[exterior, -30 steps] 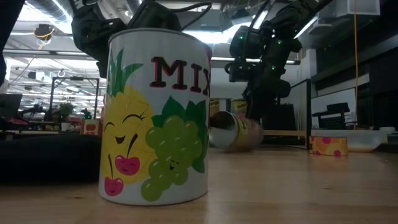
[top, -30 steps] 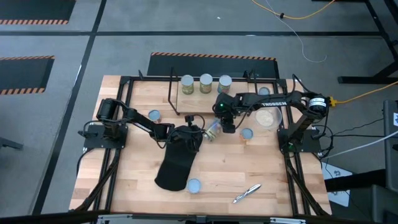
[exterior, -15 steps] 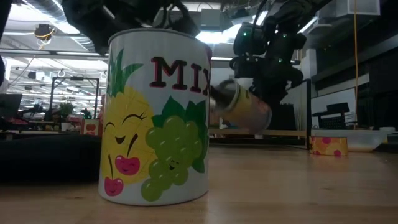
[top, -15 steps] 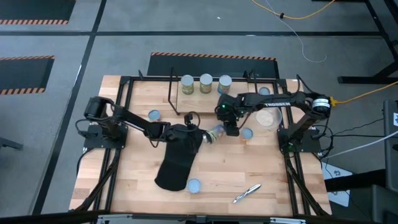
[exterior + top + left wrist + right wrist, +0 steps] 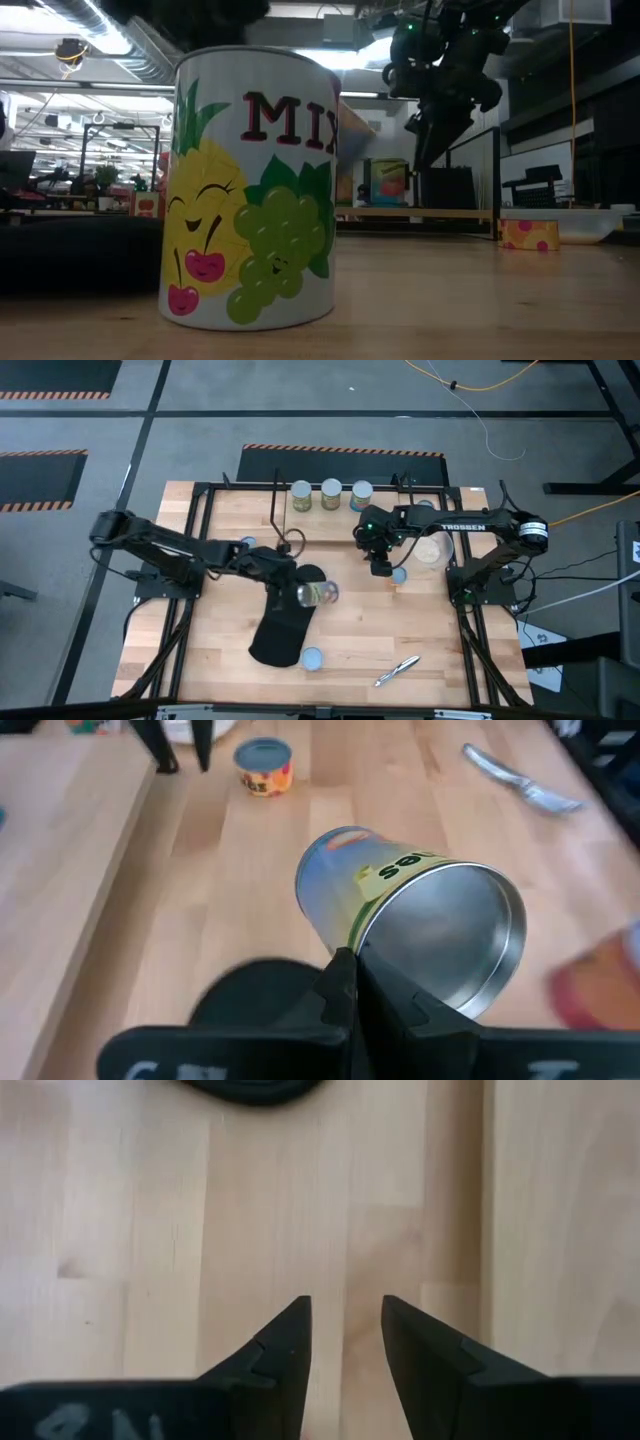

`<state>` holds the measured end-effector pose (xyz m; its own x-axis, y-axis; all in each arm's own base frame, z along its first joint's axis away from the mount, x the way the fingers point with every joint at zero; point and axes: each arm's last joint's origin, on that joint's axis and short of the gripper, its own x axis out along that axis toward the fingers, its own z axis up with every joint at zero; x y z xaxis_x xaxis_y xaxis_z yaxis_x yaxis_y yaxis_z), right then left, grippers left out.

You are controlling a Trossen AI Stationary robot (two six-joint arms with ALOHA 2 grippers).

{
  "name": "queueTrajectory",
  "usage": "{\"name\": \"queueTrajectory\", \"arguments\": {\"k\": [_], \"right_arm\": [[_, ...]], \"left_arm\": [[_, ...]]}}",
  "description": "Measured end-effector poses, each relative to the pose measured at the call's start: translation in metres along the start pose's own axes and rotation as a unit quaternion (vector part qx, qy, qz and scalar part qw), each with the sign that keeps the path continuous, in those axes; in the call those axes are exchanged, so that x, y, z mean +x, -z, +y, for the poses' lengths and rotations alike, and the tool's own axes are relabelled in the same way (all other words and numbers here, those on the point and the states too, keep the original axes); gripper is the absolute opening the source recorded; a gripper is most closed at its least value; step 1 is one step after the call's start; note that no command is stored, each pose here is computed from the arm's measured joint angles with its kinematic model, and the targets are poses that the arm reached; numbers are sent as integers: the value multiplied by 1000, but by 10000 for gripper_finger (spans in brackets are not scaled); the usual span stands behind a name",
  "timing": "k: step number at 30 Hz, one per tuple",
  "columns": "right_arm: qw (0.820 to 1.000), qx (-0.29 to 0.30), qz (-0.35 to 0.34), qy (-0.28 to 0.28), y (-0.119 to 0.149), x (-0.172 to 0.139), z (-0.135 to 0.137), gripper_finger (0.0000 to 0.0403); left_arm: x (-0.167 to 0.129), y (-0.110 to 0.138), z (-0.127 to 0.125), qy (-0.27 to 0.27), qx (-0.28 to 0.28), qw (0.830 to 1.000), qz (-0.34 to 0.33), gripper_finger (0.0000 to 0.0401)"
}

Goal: Pick and place cans onto a shelf
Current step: Put the canned peaches on the shelf

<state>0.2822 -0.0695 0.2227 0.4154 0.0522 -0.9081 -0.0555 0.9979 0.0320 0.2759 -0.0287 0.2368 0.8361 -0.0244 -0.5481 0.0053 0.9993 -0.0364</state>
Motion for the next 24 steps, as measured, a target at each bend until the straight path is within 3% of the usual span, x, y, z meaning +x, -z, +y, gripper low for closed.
{"name": "queueTrajectory", "arguments": {"k": [6, 14, 16, 24], "right_arm": [[1000, 0, -1, -1, 0, 0, 0, 129], [1000, -3, -22, 4, -4, 0, -1, 129], [999, -5, -33, 7, -6, 0, -2, 129], [998, -10, -68, 16, -13, -1, -4, 129]], "left_arm": [[-44, 5, 8, 35, -114, 991, 60, 0], [-67, 29, 9, 46, -259, 944, 200, 0], [-68, 32, 9, 46, -274, 936, 215, 0], [-58, 28, 11, 5, -278, 943, 182, 0]]}}
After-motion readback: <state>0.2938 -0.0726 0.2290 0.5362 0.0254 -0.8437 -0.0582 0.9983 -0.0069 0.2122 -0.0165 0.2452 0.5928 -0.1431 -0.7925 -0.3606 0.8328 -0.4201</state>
